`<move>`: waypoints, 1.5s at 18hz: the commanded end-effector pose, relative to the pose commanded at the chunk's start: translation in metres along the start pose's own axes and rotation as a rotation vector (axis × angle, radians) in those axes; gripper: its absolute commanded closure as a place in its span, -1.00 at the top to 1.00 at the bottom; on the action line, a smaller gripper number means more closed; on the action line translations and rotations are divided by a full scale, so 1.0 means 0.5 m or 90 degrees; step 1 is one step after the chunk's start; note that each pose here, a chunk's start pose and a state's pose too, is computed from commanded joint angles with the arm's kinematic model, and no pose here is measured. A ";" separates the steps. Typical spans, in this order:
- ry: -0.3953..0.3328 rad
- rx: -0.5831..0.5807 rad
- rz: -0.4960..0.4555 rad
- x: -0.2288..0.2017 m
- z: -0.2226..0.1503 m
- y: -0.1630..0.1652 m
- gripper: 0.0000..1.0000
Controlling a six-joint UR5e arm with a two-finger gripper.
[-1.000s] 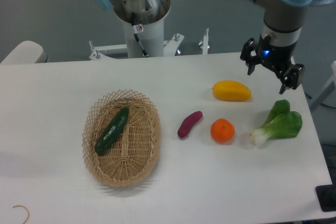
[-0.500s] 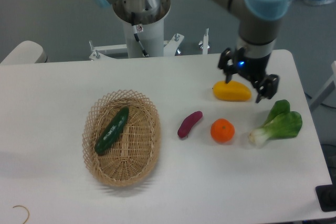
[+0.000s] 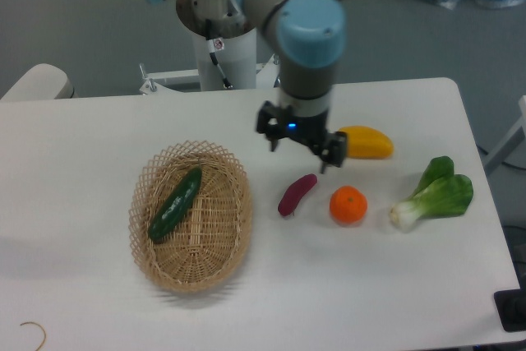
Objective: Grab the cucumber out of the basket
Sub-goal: 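Move the open gripper over the basket above the green cucumber, then lower the gripper onto the cucumber and close it around it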
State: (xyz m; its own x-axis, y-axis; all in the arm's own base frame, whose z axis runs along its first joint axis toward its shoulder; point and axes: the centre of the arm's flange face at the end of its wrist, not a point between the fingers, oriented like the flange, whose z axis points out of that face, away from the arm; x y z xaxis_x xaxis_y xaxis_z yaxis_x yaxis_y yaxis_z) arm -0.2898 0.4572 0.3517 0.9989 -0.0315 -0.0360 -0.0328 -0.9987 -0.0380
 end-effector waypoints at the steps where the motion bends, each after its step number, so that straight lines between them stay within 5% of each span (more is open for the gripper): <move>1: 0.001 0.001 0.005 0.020 0.008 0.001 1.00; 10: 0.082 0.016 0.002 0.140 0.129 -0.047 1.00; 27: 0.075 0.013 0.045 0.207 0.267 -0.135 1.00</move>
State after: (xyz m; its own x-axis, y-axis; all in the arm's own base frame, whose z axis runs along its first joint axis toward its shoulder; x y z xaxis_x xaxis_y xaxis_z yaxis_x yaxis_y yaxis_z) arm -0.1887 0.5265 0.2170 0.9911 -0.1073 0.0784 -0.1028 -0.9929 -0.0592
